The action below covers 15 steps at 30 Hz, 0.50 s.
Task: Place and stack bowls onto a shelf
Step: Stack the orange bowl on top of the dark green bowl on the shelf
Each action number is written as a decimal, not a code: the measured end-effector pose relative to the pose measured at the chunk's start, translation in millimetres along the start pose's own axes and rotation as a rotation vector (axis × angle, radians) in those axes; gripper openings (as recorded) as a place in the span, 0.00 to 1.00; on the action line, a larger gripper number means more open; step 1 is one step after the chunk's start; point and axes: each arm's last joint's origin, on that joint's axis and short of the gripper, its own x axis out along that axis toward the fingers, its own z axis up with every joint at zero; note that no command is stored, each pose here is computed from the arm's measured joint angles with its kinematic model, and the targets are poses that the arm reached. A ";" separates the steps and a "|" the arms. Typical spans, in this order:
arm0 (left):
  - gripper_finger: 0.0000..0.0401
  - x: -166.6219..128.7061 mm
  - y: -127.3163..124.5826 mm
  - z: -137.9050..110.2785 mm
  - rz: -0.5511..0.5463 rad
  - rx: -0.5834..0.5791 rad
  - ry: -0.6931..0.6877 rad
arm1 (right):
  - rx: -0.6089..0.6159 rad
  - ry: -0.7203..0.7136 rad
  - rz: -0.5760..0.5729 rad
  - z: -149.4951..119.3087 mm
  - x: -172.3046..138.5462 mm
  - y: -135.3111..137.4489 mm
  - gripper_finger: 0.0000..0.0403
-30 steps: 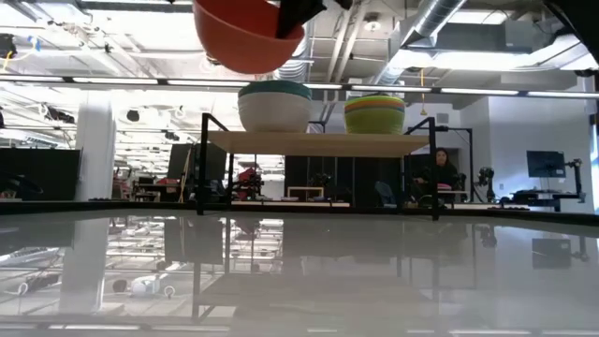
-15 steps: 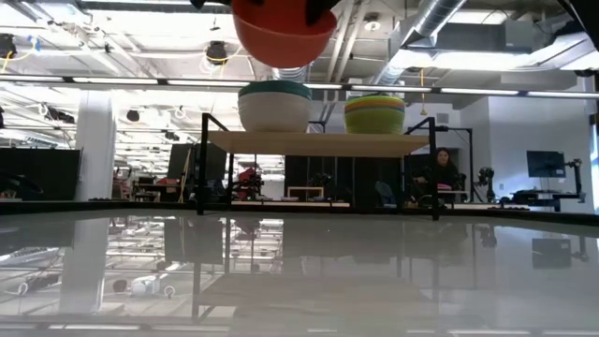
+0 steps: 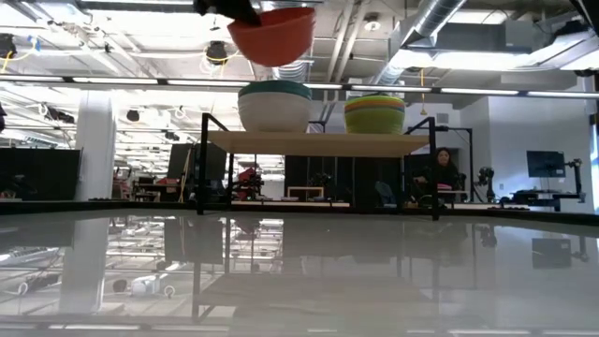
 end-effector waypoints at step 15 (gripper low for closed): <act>0.00 70.8 69.9 -29.5 0.070 -0.288 0.096 | 0.370 -0.098 0.173 7.0 -65.2 -72.9 0.59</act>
